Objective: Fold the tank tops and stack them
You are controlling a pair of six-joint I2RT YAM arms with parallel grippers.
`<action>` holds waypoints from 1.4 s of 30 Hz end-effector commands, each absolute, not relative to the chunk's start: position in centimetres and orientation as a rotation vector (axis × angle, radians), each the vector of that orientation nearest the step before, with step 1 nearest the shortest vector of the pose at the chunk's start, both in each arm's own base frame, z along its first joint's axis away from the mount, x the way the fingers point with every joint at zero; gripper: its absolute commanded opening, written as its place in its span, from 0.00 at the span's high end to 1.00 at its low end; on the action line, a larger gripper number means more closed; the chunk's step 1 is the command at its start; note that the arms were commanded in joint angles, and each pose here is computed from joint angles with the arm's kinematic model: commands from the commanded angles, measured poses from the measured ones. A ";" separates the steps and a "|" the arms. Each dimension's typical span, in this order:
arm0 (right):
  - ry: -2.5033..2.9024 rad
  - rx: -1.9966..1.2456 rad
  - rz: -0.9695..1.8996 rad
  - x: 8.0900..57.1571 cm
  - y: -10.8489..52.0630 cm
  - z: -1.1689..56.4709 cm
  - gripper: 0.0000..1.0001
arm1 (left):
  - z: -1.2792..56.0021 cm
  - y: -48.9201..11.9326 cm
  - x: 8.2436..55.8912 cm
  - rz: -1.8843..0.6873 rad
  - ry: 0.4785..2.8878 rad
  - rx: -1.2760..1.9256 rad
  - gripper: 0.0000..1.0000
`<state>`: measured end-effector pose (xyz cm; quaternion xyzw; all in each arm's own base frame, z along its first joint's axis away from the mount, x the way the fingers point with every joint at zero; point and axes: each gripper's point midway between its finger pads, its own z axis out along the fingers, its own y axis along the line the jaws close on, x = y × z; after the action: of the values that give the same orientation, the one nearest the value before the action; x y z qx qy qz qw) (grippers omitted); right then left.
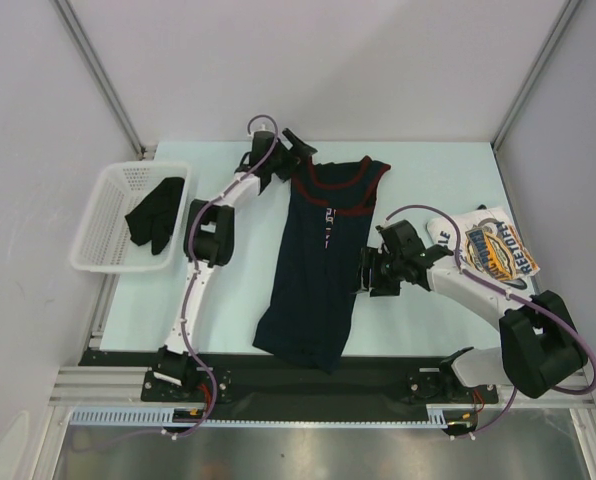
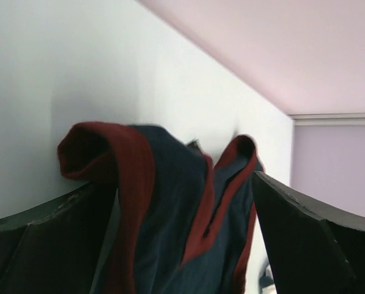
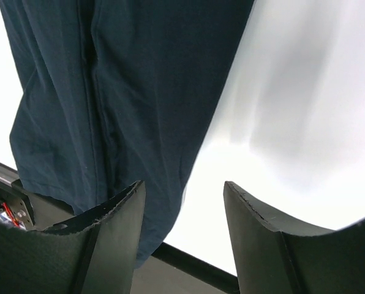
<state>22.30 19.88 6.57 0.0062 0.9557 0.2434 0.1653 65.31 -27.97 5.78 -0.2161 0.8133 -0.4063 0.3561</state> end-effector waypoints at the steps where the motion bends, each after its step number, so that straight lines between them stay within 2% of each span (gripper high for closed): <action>1: 2.689 -0.018 0.745 23.0 20.5 7.8 0.40 | 3.6 -30.1 66.0 -1.196 2.066 -0.607 0.02; 6: 2.698 -0.017 0.758 23.0 20.7 7.5 0.40 | 7.4 -31.0 68.9 -1.306 1.801 -0.520 0.06; 10: 2.710 -0.015 0.761 22.8 20.7 6.9 0.40 | 12.3 -30.8 69.7 -1.312 1.620 -0.423 0.05; 13: 2.710 -0.011 0.754 22.8 20.6 6.7 0.40 | 15.9 -29.8 69.8 -1.206 1.559 -0.314 0.05; 15: 2.710 -0.009 0.747 22.9 20.6 6.7 0.40 | 16.3 -28.9 69.9 -1.139 1.565 -0.292 0.05; 16: 2.711 -0.009 0.741 22.9 20.6 6.6 0.39 | 18.4 -28.4 69.7 -1.102 1.532 -0.253 0.05; 18: 2.710 -0.002 0.740 23.0 20.5 6.5 0.39 | 19.2 -27.3 69.7 -1.058 1.512 -0.236 0.00; 22: 2.700 -0.006 0.743 23.0 20.5 6.6 0.38 | 22.9 -25.4 68.9 -0.982 1.445 -0.181 0.00; 27: 2.709 0.003 0.718 22.8 20.1 6.1 0.36 | 25.8 -23.5 68.4 -0.883 1.441 -0.162 0.00; 31: 2.718 0.022 0.696 22.8 19.8 5.4 0.23 | 29.1 -21.7 68.3 -0.749 1.462 -0.153 0.00; 34: 2.680 0.060 0.674 24.2 19.4 5.9 0.20 | 29.5 -20.6 68.3 -0.661 1.528 -0.174 0.00; 36: 2.649 0.093 0.684 25.7 19.1 6.3 0.19 | 27.8 -20.2 67.5 -0.639 1.603 -0.190 0.00; 38: 2.618 0.148 0.690 27.9 18.6 6.8 0.19 | 29.1 -19.8 65.9 -0.641 1.624 -0.201 0.00; 39: 2.605 0.158 0.693 28.8 18.5 6.9 0.19 | 26.4 -19.8 64.8 -0.639 1.694 -0.211 0.00; 41: 2.585 0.198 0.714 30.5 18.3 7.2 0.20 | 27.5 -19.8 62.5 -0.674 1.713 -0.214 0.00; 42: 2.575 0.209 0.716 32.0 18.5 7.1 0.20 | 24.7 -19.6 61.3 -0.666 1.792 -0.229 0.00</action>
<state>27.29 17.82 5.21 0.0703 0.9518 0.2384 0.1800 64.63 -20.50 25.02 -0.0972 0.7344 -0.2971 0.6025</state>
